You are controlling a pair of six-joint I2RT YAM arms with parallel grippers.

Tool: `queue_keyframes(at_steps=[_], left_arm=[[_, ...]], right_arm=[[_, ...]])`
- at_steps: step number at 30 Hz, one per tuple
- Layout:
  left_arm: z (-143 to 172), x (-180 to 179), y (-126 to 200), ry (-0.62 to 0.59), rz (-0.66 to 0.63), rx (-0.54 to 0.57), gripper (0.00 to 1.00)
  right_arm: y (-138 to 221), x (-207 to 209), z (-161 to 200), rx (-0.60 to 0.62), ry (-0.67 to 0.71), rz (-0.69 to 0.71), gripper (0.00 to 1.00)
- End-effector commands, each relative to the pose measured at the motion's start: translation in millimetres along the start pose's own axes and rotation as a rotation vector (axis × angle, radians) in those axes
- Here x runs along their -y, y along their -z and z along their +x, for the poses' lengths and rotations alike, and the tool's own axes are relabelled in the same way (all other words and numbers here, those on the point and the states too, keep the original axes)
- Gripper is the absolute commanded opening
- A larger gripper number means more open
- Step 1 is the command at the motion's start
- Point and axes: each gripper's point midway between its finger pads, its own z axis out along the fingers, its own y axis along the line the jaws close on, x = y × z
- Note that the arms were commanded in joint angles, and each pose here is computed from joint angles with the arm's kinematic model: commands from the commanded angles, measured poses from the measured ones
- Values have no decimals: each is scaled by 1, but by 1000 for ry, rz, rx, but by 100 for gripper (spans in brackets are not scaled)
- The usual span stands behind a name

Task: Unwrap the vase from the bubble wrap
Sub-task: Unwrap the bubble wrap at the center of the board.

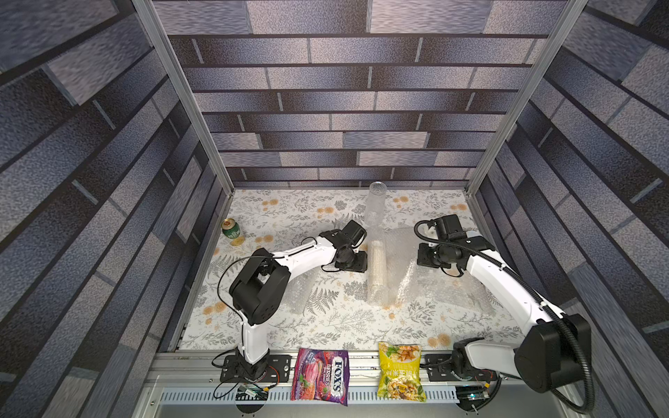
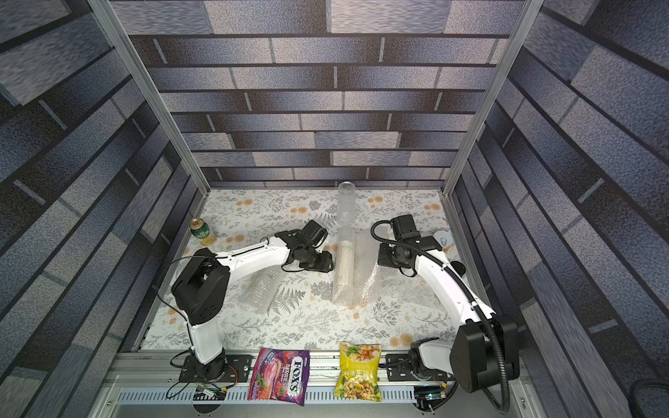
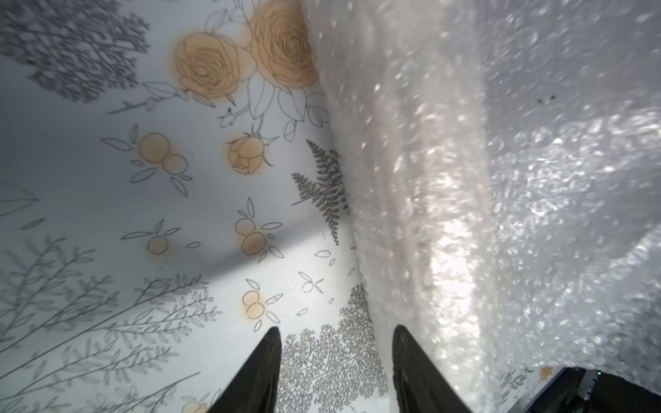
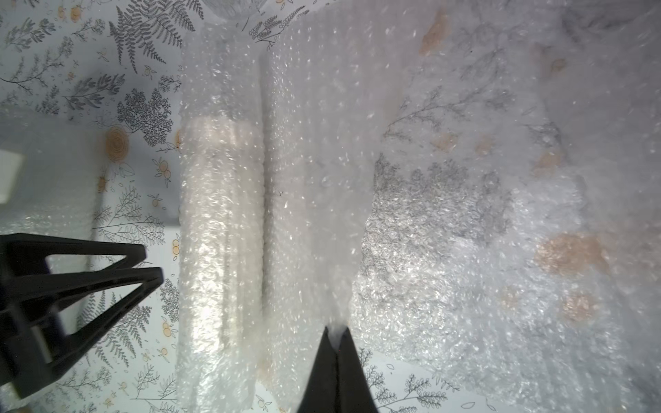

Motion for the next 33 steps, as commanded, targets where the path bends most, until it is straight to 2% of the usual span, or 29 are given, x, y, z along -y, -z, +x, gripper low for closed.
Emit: queue_keyframes(at_steps=[1,6,19,31,33], left_arm=[[-21,5,31,-9,11,138,56],[-29,9,40,-21,28,183,56],[-43,26,7,-23,91,140,55],[-31,13,-12,-10,55,82,54],[-29,10,-13,-7,54,76,54]], right_arm=[[4,12,-4,-3,18,69,0],[10,19,-8,20,26,102,0],[25,45,-10,49,41,213,0],[34,76,-12,53,-10,291,0],[45,79,-24,89,-20,298,0]])
